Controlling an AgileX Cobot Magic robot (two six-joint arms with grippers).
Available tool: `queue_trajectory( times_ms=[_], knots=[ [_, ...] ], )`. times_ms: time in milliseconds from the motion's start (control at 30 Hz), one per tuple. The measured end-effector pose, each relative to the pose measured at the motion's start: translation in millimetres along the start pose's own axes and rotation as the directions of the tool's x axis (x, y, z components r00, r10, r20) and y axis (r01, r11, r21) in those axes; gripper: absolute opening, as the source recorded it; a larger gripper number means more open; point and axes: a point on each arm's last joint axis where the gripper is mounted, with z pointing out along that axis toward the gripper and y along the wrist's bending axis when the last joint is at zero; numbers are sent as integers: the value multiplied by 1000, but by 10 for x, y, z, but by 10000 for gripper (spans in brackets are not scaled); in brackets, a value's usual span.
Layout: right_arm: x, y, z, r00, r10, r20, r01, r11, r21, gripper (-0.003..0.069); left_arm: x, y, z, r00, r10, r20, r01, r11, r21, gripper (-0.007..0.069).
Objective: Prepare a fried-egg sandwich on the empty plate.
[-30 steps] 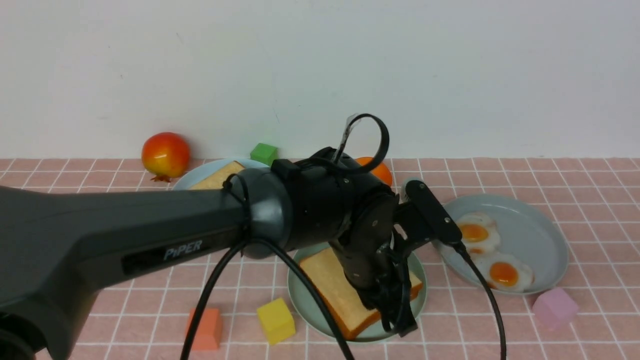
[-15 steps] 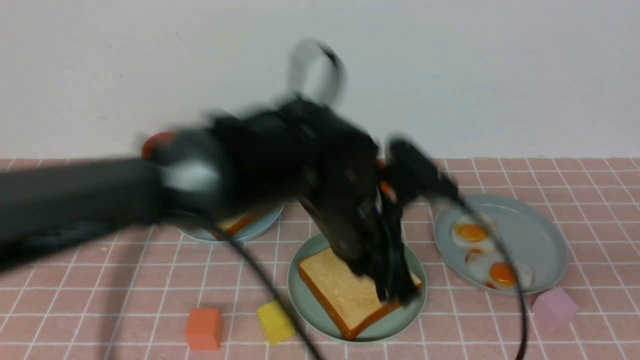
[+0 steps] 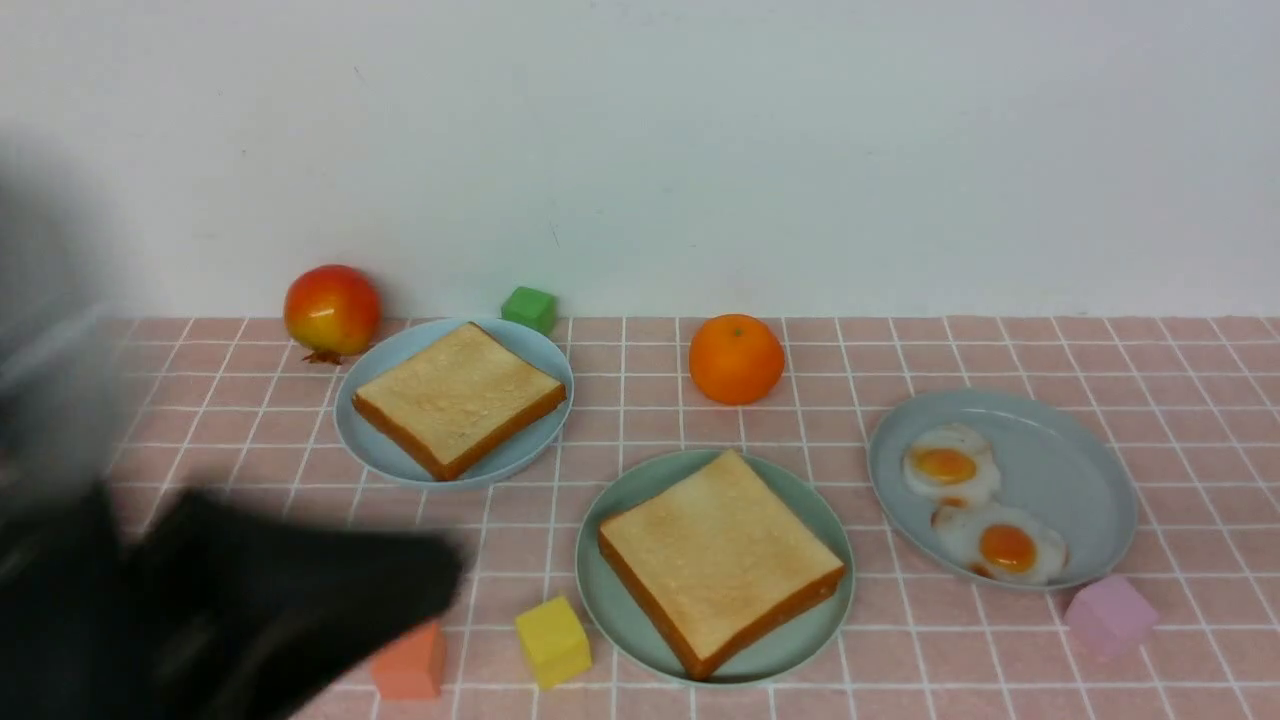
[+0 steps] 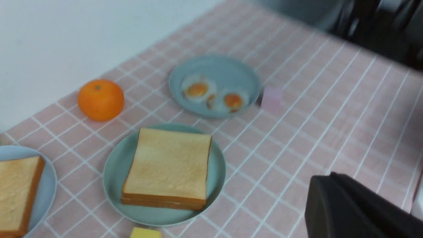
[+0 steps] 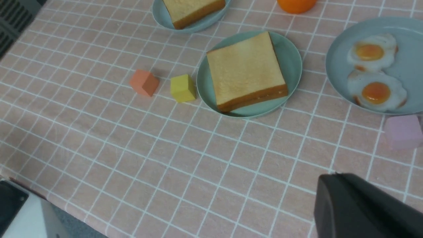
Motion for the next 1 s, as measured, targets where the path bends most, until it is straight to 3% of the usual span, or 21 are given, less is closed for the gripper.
queue_trajectory(
  times_ms=[200, 367, 867, 1000],
  knots=[
    [-81, 28, -4, 996, 16, 89, -13, 999, -32, -1, 771, 76, -533, 952, -73, 298, 67, 997, 30, 12],
    [-87, 33, -5, 995, 18, 95, -14, 999, -38, -1, 975, 94, -627, 931, -78, 357, 67, 997, 44, 12],
    [-80, 32, -4, 996, 19, 88, -16, 999, -37, 1, 1229, 80, -545, 984, -75, 159, 67, 996, 56, 12],
    [-80, -17, 16, 992, 71, 108, -76, 996, 44, 6, 1304, 69, -535, 994, -71, 78, 66, 996, 63, 12]
  ],
)
